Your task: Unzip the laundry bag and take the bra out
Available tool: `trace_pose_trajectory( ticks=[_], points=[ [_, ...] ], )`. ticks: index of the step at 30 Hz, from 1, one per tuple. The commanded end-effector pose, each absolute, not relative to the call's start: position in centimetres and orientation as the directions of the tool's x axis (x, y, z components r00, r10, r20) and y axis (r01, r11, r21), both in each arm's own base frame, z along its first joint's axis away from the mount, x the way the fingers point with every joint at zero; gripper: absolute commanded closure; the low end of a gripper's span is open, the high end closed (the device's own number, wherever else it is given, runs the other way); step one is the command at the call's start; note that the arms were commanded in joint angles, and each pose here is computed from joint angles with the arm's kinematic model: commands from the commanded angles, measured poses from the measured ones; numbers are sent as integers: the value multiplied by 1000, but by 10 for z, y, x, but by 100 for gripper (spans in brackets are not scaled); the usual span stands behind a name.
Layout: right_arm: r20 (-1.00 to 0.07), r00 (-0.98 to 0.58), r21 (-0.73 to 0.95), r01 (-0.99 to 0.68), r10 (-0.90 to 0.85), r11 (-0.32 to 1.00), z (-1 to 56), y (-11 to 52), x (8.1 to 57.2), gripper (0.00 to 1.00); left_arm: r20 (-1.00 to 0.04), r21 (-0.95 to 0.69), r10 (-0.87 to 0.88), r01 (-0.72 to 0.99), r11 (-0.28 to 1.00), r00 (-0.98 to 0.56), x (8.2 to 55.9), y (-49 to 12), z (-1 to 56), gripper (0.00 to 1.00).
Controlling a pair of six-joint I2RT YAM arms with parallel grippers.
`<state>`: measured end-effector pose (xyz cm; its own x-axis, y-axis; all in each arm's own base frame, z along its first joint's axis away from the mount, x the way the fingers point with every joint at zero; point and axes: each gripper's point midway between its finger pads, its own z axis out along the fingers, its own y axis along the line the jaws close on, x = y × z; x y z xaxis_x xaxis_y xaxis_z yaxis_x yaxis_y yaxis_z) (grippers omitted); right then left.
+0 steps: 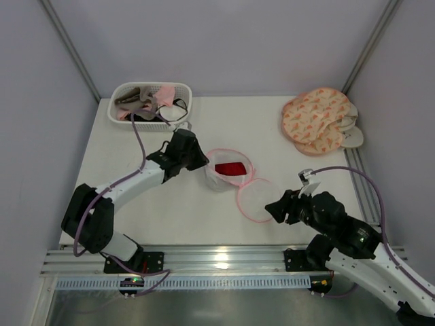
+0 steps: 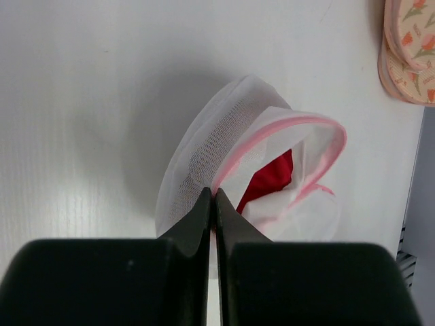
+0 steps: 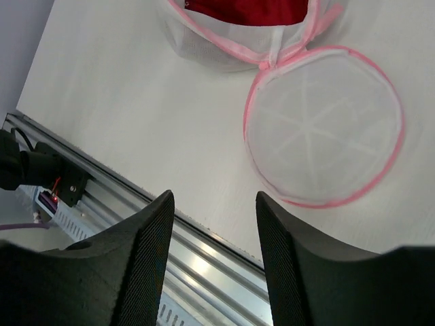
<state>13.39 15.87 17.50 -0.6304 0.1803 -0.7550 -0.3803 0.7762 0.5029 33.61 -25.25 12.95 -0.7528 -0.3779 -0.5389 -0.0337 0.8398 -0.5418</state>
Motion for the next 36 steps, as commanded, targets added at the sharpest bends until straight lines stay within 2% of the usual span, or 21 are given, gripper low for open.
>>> trace_pose_trajectory(
  ticks=[1, 2, 7, 13, 16, 20, 26, 36],
  points=[
    [-761, -604, 476, -271, 237, 837, 194, 137, 144, 44, -543, -593, -408, -9, 805, -734, 331, -255, 147, 100],
    [-761, -597, 475, -245, 254, 845, 199, 133, 146, 39, -538, -603, -410, -4, 798, -737, 329, -256, 148, 100],
    [-768, -610, 422, -256, 193, 870, 202, 146, 159, 27, -470, -638, -385, 5, 770, -794, 311, -264, 129, 100],
    [-753, -655, 358, -336, 56, 871, 181, 199, 192, 27, -399, -672, -399, -33, 740, -825, 291, -264, 104, 100],
    [-783, -621, 324, -365, 31, 873, 184, 217, 215, 27, -389, -686, -407, -35, 727, -826, 287, -264, 102, 100],
    [-779, -626, 254, -378, -44, 890, 168, 245, 248, 28, -373, -694, -405, -40, 719, -835, 281, -263, 98, 100],
    [-764, -639, 241, -406, -86, 882, 149, 272, 284, 33, -370, -716, -410, -25, 698, -834, 280, -267, 102, 100],
    [-693, -715, 137, -256, -92, 957, 94, 234, 324, 42, -381, -719, -414, -17, 695, -827, 281, -266, 109, 100]
  ],
)
